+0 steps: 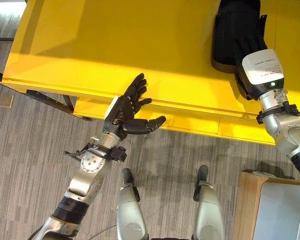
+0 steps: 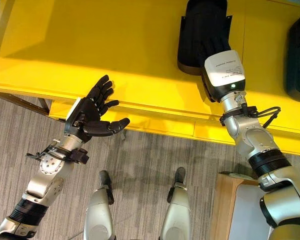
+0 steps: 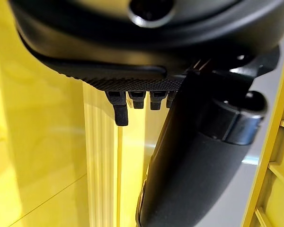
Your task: Move parts from the plastic box to the shelf.
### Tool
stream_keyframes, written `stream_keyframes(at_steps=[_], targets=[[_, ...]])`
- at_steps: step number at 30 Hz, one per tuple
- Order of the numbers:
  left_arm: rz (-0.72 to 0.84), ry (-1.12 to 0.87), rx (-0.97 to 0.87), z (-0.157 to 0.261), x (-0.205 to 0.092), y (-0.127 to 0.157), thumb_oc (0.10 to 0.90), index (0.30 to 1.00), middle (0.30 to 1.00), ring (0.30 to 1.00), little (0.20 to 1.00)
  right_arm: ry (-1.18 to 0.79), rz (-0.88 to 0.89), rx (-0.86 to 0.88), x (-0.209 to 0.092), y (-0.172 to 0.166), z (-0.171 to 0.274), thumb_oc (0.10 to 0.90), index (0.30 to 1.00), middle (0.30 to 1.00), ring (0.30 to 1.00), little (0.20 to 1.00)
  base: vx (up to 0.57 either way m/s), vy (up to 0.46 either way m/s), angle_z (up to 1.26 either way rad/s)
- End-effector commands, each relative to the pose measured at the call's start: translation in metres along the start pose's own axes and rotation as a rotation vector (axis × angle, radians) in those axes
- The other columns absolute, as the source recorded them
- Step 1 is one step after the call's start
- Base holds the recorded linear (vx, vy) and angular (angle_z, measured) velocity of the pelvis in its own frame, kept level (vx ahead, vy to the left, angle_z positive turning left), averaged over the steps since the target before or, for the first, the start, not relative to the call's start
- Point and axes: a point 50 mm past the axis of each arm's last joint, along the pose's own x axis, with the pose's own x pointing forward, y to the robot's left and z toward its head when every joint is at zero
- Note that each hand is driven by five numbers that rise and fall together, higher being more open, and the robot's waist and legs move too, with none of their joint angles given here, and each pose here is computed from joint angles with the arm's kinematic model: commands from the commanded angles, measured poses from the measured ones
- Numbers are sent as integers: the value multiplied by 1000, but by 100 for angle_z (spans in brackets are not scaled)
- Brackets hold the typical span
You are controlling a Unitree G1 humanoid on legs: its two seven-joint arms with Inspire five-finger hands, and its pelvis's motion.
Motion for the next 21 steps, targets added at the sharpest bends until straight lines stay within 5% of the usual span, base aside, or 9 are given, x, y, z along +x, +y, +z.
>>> stream_keyframes(at_steps=[1, 21], targets=[[-32, -111, -11, 16, 0, -7, 900, 1000, 1000, 1000, 1000, 53, -121, -1, 10, -24, -9, 900, 1000, 1000, 1000, 1000, 0, 0, 0], [-24, -111, -14, 16, -2, -7, 900, 1000, 1000, 1000, 1000, 37, -121, 55, 4, -19, 0, 900, 1000, 1000, 1000, 1000, 0, 0, 0]])
